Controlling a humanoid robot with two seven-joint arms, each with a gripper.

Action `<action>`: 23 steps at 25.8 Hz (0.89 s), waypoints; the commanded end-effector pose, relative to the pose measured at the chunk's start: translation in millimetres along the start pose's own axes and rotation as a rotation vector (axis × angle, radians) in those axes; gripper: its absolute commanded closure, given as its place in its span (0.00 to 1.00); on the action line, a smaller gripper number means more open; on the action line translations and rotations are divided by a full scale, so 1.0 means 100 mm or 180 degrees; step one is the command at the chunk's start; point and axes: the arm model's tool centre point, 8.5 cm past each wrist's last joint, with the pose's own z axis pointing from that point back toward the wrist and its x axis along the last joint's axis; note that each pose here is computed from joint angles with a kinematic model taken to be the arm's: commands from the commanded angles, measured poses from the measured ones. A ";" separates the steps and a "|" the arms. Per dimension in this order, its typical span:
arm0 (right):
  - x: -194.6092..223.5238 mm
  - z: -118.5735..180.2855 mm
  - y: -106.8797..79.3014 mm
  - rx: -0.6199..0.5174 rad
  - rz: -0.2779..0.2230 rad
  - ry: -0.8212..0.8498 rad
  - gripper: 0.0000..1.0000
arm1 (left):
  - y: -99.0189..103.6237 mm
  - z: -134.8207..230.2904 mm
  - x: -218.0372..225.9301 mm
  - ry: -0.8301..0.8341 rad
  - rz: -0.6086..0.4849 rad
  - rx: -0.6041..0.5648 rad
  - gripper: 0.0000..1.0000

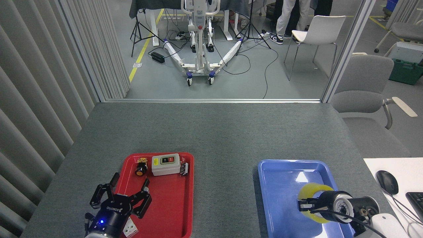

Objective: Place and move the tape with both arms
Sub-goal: 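Lower the tape into the blue tray with the right gripper and release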

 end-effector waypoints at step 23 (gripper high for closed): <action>0.08 -0.21 -0.02 -0.0227 -0.0022 -0.0013 0.03 | 0.02 0.02 0.05 -0.0354 -0.0006 0.0038 0.00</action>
